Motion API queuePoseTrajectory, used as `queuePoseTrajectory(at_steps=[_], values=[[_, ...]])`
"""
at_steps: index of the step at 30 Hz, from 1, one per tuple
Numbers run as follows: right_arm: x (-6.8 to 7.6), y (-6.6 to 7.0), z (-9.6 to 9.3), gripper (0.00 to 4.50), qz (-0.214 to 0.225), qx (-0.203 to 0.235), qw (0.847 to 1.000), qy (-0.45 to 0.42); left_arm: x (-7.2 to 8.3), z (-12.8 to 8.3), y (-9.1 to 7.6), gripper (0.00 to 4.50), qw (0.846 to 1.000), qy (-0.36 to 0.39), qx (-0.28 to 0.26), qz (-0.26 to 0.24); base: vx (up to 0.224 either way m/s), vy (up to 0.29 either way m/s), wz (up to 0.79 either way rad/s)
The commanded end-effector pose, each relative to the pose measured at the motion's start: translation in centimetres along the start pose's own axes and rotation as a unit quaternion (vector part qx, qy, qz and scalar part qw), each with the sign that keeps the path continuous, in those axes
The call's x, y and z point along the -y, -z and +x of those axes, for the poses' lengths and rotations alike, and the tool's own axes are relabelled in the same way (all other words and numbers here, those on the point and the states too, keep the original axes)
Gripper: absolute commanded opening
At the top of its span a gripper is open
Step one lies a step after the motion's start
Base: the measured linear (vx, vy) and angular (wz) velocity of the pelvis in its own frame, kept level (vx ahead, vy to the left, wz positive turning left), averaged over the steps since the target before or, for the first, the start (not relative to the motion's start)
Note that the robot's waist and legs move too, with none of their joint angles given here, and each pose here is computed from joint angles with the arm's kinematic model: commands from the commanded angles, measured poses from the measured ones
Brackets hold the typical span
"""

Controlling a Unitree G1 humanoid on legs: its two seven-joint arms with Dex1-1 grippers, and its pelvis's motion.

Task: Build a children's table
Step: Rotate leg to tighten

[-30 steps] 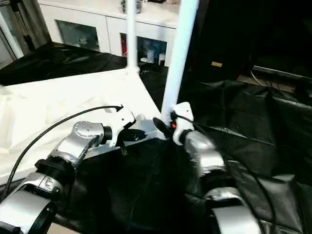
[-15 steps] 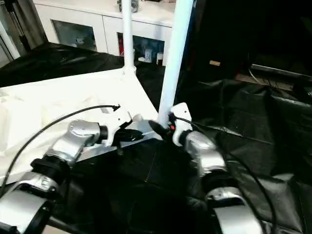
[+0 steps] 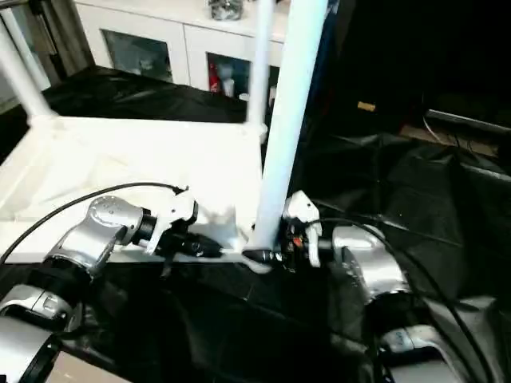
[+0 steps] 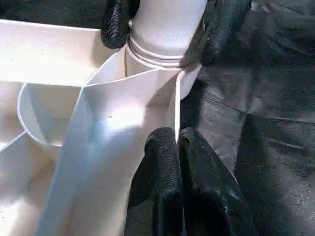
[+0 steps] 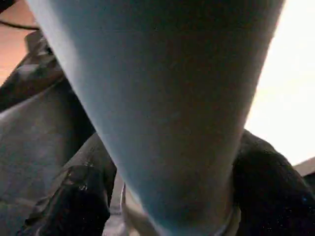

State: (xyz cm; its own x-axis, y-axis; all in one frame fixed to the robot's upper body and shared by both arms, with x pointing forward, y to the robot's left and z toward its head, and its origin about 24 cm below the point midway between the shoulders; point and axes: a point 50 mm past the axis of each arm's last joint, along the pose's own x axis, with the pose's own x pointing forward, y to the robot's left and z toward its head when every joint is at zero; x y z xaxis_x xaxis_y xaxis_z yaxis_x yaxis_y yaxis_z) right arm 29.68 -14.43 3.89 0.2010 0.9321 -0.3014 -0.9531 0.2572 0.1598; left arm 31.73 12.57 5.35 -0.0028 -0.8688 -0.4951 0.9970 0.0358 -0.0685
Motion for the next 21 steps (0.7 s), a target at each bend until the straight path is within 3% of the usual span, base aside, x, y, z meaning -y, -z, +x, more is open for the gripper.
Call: queuePoseTrajectory(at_steps=[1, 10, 15, 19, 21], values=[[-1.3, 0.9, 1.1, 3.19, 0.019, -0.022, 0.998, -0.056, -0.2, 0.2, -1.6, 0.0, 0.999, 0.001, 0.025, 0.031, 0.0, 0.0, 0.0], [-1.3, 1.0, 1.2, 2.67, 0.028, -0.015, 0.998, -0.049, -0.2, 0.0, -1.3, 0.0, 0.999, -0.006, 0.019, 0.026, 0.0, 0.0, 0.0], [0.9, 1.5, 2.4, 2.55, 0.042, -0.009, 0.994, 0.101, -1.6, 0.6, -2.1, 0.0, 0.995, -0.099, 0.03, 0.014, 0.0, 0.0, 0.0], [2.6, 1.4, 3.6, 2.54, 0.061, 0.002, 0.966, 0.252, -2.4, 1.7, -2.9, 0.0, 0.987, -0.158, 0.04, 0.002, 0.0, 0.0, 0.0], [3.2, 1.3, 4.2, 2.54, 0.091, 0.01, 0.943, 0.32, -2.7, 2.5, -3.6, 0.0, 0.982, -0.18, 0.059, -0.01, 0.0, 0.0, 0.0]])
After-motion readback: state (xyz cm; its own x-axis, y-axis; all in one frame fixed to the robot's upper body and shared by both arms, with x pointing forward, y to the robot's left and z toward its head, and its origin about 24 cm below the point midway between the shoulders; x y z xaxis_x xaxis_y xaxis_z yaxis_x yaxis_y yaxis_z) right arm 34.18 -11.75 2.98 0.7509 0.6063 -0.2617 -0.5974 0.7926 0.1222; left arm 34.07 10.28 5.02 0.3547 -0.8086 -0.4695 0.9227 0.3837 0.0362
